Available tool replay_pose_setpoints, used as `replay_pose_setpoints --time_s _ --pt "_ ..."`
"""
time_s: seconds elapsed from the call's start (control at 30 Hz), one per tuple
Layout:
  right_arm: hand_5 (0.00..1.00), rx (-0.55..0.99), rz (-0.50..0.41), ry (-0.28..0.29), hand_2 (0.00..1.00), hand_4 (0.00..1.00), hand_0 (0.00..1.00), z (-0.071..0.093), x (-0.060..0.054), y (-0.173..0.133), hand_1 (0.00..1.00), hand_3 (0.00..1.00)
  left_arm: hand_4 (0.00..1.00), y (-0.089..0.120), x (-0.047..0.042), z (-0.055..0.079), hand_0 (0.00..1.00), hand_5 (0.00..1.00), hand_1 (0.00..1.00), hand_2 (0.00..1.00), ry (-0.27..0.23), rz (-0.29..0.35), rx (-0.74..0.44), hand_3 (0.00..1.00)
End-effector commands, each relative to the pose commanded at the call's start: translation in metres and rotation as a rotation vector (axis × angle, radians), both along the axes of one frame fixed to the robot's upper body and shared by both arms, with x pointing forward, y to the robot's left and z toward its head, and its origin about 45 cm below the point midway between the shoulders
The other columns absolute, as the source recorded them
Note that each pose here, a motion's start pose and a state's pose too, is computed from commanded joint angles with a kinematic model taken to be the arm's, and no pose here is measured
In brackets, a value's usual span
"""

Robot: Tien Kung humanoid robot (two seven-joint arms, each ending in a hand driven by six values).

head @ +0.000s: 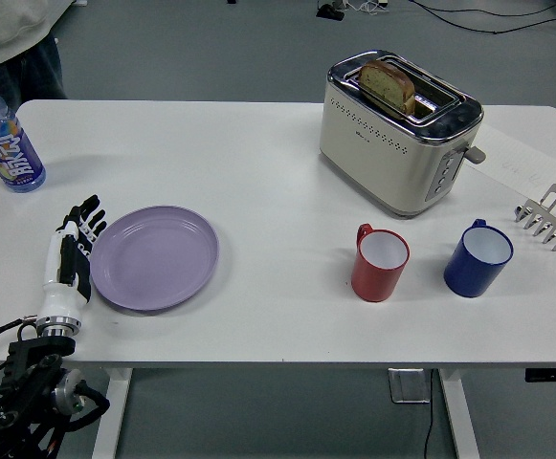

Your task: Push plate across desktop

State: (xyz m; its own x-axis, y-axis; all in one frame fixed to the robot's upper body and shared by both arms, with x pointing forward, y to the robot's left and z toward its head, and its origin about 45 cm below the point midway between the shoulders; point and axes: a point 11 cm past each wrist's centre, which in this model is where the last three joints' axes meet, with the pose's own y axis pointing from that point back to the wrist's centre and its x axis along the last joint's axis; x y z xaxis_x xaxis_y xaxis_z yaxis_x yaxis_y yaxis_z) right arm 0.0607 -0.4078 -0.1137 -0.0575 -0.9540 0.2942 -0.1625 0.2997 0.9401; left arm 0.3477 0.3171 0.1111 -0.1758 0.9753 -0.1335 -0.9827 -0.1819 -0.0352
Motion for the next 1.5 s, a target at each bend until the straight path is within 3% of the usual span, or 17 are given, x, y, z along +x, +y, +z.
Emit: replay_pose_setpoints --time_s 0.4,1.27,1.5 --pt "0.308 -0.001 0.002 -0.003 0.737 0.300 0.668 0.001 0.002 -0.001 0.657 0.691 0.493 -0.005 0.0011 -0.002 0.872 0.998 0.901 0.910 0.007 -0.013 0.007 0.788" --pt "0.303 -0.001 0.001 -0.003 0.736 0.301 0.668 0.001 0.002 -0.001 0.657 0.690 0.489 -0.047 0.0044 -0.012 0.873 0.998 0.902 0.911 0.039 -0.137 0.029 0.782" --pt "0.300 -0.001 0.002 -0.002 0.736 0.301 0.668 0.000 0.002 0.000 0.658 0.689 0.492 -0.059 0.0071 -0.009 0.873 0.998 0.901 0.911 0.029 -0.169 0.036 0.777"
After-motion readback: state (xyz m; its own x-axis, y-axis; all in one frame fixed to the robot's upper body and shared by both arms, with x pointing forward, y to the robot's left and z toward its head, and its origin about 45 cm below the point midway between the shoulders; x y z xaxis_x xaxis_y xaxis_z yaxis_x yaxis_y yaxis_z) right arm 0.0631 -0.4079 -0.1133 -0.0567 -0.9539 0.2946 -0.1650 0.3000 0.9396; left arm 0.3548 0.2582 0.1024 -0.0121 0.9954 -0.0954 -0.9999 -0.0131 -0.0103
